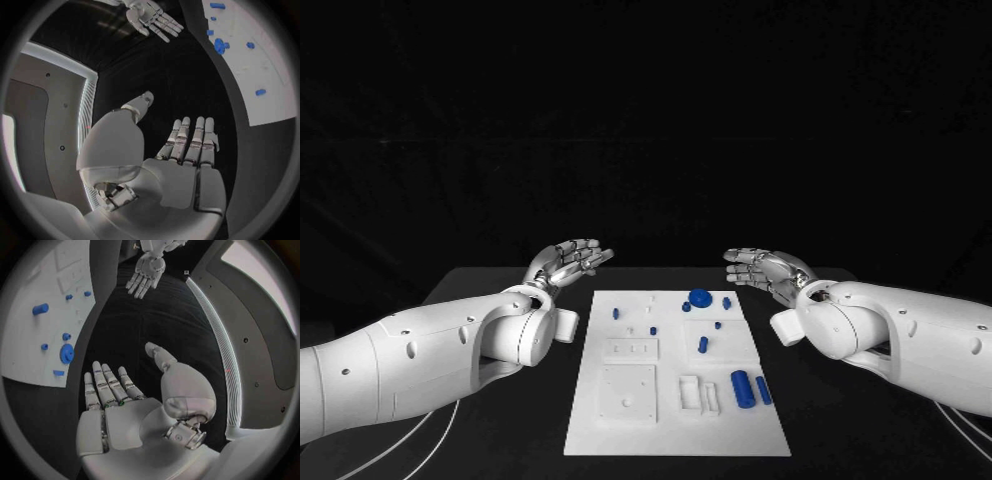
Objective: Assemble the parts on the task board
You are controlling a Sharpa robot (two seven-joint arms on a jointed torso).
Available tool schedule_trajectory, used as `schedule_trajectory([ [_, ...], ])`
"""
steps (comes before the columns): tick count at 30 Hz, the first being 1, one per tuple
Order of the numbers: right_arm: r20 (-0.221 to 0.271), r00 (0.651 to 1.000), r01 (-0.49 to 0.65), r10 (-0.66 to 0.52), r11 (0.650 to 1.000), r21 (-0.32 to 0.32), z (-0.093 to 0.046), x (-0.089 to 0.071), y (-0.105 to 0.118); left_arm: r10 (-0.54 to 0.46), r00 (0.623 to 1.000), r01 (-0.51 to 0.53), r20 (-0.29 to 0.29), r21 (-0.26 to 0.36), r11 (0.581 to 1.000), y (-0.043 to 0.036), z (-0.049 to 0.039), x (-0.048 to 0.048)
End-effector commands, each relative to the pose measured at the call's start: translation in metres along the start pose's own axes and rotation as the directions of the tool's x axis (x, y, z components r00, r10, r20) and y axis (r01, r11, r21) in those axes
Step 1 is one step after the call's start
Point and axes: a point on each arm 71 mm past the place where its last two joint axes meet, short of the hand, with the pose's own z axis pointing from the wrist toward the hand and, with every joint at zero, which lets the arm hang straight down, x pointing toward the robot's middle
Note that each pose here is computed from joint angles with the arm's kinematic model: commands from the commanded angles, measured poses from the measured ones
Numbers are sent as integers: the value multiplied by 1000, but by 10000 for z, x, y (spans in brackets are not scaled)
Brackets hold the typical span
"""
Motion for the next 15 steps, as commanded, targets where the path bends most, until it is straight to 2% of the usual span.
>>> schedule_trajectory([
  [1,-31,994,104,-105,993,-52,73,-40,45,-16,999,17,-49,13,1000,-15,-2,-4],
  [5,-14,962,270,-273,957,-109,192,-112,108,-33,996,34,-84,11,999,-16,3,-42],
  [6,-1,936,349,-353,926,-146,222,-127,153,-41,994,42,-102,11,999,-26,3,-50],
  [7,9,894,441,-447,878,-189,246,-128,215,-43,991,45,-124,17,999,-45,5,-52],
  [9,27,825,554,-565,798,-238,289,-132,333,-19,988,25,-151,40,999,-91,2,-47],
  [11,33,800,589,-599,772,-239,318,-145,352,-12,985,21,-172,49,999,-127,7,-46],
  [12,39,778,616,-627,749,-245,334,-145,376,-15,981,25,-191,50,998,-158,13,-34],
  [15,54,688,709,-724,655,-262,366,-130,444,-2,974,18,-227,68,998,-230,-9,-9],
])
